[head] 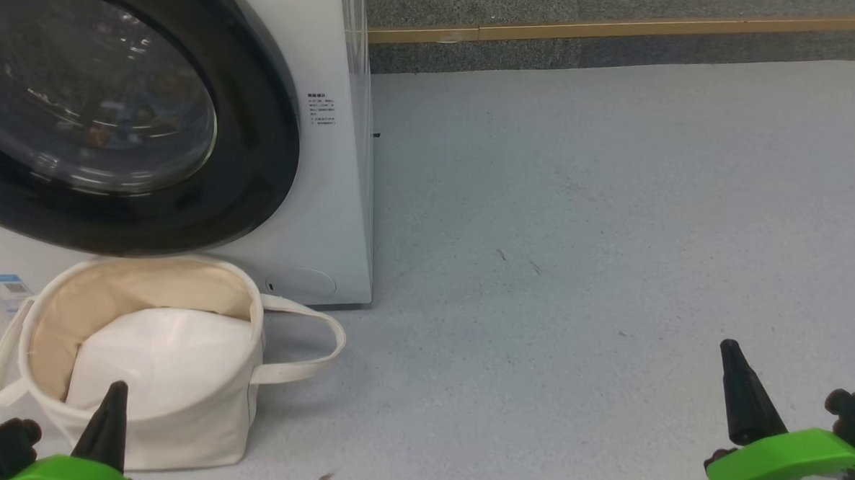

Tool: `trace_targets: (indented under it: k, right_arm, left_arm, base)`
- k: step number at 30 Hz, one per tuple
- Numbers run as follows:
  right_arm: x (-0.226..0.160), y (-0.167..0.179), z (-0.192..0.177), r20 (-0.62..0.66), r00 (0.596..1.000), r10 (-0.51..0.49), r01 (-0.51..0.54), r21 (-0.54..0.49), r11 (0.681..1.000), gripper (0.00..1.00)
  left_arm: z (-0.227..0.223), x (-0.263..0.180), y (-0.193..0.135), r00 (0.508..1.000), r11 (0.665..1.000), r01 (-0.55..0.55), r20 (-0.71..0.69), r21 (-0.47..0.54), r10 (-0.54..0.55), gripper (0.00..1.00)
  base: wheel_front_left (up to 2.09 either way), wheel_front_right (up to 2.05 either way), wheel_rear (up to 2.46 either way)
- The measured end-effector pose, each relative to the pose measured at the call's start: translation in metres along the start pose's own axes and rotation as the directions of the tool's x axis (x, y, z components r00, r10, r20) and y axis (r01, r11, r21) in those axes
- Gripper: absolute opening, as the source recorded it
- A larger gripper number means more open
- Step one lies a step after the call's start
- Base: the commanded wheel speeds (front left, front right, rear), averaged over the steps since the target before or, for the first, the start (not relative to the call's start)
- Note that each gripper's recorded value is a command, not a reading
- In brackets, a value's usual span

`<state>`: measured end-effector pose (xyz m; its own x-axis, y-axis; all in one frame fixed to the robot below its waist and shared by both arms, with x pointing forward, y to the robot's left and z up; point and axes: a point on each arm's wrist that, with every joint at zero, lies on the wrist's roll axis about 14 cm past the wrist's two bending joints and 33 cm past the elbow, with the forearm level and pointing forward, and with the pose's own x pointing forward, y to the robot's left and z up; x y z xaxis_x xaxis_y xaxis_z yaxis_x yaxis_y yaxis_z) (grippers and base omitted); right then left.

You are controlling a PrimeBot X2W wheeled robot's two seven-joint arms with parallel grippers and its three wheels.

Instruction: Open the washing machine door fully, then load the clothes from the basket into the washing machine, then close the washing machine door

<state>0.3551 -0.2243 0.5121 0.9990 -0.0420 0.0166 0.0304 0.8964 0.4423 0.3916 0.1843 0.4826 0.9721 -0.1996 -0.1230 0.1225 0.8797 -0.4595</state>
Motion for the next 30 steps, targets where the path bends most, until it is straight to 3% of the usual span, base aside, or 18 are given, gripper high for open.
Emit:
trace_targets:
  k: [18,30]
  right_arm:
    - [0.003,-0.002,-0.009,-0.025,0.999,-0.025,0.029,0.206,0.978,0.00]
    - [0.004,-0.004,-0.015,-0.048,0.998,-0.036,0.050,0.341,0.939,0.00]
  left_arm:
    - [0.002,0.001,-0.001,0.999,0.980,-0.026,0.019,-0.199,0.030,0.00]
    - [0.000,0.002,-0.003,0.998,0.937,-0.038,0.027,-0.347,0.050,0.00]
  base:
    - [0.00,0.00,0.00]
    - [0.00,0.00,0.00]
